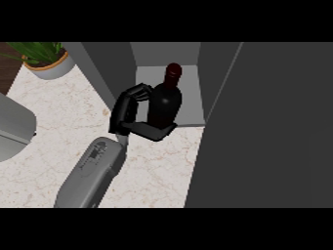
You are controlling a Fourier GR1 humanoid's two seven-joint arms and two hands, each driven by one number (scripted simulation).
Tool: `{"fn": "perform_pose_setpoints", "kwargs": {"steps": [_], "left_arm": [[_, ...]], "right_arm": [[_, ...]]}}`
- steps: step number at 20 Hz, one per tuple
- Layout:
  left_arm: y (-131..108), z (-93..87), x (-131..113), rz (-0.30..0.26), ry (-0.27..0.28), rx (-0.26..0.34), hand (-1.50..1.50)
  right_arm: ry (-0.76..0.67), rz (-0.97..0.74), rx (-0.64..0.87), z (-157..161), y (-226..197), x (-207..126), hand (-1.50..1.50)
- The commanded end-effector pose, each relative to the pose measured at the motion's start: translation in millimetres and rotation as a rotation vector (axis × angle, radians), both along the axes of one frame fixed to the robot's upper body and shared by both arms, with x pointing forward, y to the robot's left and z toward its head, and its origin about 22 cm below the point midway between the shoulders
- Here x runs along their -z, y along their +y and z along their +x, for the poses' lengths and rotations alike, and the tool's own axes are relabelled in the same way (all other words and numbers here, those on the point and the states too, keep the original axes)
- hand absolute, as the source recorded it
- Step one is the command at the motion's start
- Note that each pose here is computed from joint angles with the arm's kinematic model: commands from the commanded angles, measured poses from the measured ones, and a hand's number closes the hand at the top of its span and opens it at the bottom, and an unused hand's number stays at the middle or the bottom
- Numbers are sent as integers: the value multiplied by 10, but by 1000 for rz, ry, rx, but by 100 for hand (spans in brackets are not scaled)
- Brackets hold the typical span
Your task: Pick up the wine, place it into the cabinet and close the cabinet
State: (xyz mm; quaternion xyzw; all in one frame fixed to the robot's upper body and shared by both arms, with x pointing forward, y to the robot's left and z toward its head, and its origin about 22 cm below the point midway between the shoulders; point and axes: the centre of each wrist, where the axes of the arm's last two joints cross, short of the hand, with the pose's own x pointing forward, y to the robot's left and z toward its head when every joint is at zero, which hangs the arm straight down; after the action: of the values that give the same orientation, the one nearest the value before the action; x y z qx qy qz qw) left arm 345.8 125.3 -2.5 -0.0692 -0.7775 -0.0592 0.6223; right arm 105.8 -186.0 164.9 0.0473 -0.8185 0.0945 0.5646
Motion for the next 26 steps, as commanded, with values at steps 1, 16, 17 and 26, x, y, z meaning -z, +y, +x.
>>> {"fn": "perform_pose_setpoints", "kwargs": {"steps": [1,16,17,26], "left_arm": [[-59,181,-61,-13,4,-1,150],[-360,571,-216,100,44,-52,150],[-363,544,-168,117,61,-75,150],[-243,697,-162,58,148,-167,150]], "right_arm": [[-5,122,-82,-397,-84,-349,-150],[-8,134,-91,-233,-49,-255,-150],[2,115,-110,-326,-88,-259,-150],[-11,126,-118,-287,-34,-160,-150]]}}
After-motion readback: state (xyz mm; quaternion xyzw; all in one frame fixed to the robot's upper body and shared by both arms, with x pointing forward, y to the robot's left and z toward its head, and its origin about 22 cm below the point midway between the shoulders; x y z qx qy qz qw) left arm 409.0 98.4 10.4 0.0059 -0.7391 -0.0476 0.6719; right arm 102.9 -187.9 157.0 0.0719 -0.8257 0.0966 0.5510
